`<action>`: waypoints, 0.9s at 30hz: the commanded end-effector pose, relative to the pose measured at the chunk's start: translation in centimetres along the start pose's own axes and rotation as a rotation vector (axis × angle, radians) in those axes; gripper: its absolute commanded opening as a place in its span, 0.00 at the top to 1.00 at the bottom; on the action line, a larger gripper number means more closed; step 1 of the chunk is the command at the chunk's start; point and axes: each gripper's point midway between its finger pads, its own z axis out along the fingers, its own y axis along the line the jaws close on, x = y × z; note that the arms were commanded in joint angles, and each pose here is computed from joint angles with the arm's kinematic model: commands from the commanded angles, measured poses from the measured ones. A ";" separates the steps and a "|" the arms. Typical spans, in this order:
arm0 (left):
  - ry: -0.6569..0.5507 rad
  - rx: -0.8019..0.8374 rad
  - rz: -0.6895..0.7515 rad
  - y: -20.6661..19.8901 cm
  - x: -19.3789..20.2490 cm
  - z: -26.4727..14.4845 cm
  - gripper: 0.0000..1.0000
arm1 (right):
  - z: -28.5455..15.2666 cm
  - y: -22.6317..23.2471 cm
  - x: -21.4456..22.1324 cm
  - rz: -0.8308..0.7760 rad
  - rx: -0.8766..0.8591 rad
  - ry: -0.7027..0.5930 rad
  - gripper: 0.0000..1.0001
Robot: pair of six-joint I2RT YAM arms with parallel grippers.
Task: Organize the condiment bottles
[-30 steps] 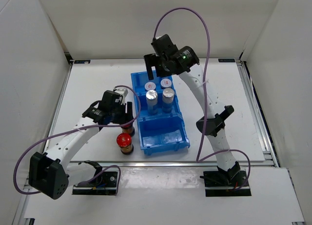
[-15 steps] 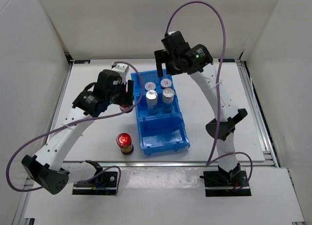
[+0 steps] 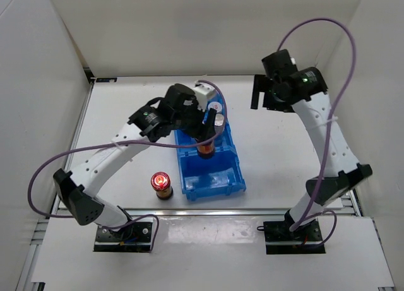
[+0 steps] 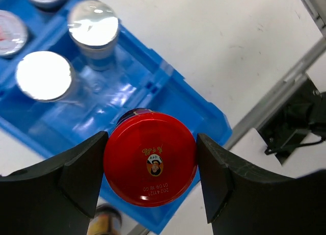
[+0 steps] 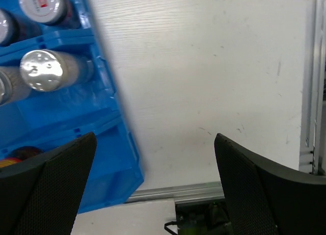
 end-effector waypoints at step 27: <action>0.039 0.134 0.149 -6.8 7.4 13.2 0.80 | -4.1 -4.3 4.6 -0.086 -0.015 0.162 0.01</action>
